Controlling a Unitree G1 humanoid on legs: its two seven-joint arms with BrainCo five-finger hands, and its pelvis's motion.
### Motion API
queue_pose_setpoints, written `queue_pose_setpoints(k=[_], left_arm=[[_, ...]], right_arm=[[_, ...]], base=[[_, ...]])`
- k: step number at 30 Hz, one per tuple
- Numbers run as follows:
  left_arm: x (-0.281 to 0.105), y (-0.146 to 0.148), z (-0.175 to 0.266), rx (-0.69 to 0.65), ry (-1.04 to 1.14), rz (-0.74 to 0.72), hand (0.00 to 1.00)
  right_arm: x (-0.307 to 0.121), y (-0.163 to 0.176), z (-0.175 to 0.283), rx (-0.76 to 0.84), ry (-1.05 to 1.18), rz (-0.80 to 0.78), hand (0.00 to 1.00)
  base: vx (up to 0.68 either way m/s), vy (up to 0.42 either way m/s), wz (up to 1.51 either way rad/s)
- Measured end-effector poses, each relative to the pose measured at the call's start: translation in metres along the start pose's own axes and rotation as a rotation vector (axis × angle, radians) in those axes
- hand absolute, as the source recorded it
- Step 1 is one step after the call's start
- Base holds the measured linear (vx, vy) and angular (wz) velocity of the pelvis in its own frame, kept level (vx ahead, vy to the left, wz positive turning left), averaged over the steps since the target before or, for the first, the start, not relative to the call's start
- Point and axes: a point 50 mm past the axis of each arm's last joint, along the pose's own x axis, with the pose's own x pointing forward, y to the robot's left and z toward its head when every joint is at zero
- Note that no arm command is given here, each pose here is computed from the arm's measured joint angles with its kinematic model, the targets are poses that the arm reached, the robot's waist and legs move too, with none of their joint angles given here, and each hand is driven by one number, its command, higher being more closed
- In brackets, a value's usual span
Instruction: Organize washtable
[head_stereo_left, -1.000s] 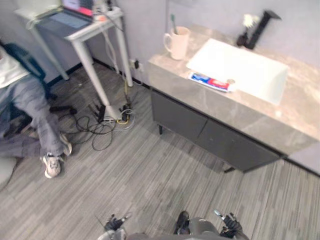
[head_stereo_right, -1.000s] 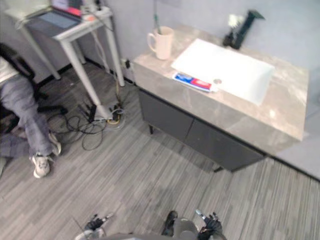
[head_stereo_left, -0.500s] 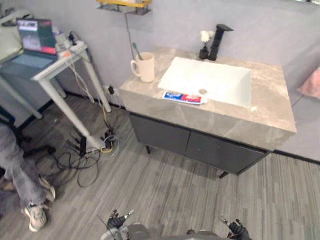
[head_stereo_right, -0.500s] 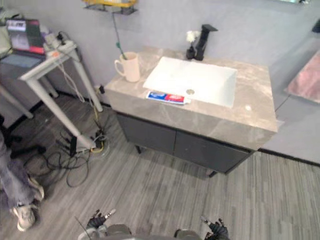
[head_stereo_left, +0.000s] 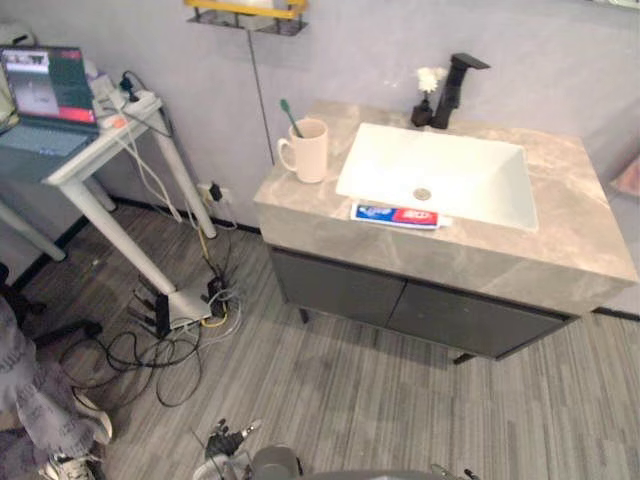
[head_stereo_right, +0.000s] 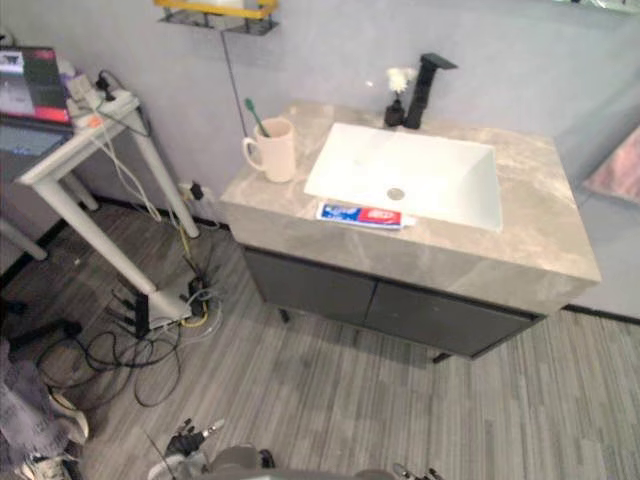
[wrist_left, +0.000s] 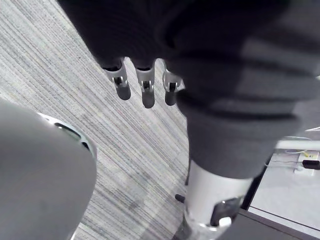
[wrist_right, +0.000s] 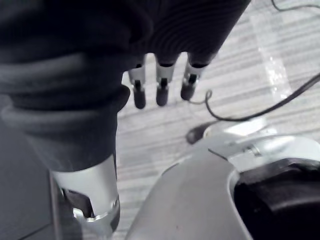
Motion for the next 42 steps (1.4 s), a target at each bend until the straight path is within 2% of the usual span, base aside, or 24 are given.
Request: queue_pose_setpoints(k=[6, 16, 21, 29, 30, 42], left_arm=[[0.002, -0.002, 0.005, 0.131, -0.008, -0.034, 0.00], [0.003, -0.010, 0.005, 0.253, 0.011, -0.094, 0.00], [-0.002, -0.025, -0.010, 0.175, 0.048, -0.124, 0.00], [0.000, -0.018, -0.003, 0.201, 0.028, -0.111, 0.00], [0.002, -0.016, 0.002, 0.238, 0.011, -0.115, 0.00], [0.002, -0.016, 0.002, 0.233, 0.012, -0.113, 0.00]], right_arm=[[-0.001, 0.005, -0.003, 0.072, 0.008, -0.001, 0.00], [0.000, 0.008, 0.004, 0.060, -0.026, 0.007, 0.00], [0.001, -0.009, 0.008, 0.100, -0.031, -0.043, 0.00], [-0.001, -0.001, -0.006, 0.120, 0.021, -0.030, 0.00], [-0.001, 0.006, -0.005, 0.089, 0.022, 0.008, 0.00], [-0.001, 0.006, -0.006, 0.104, 0.024, 0.007, 0.00]], base=[[-0.05, 0.169, -0.50], [0.11, 0.066, -0.25], [0.20, 0.024, 0.04], [0.04, 0.031, 0.18], [0.00, 0.000, 0.00], [0.00, 0.000, 0.00]])
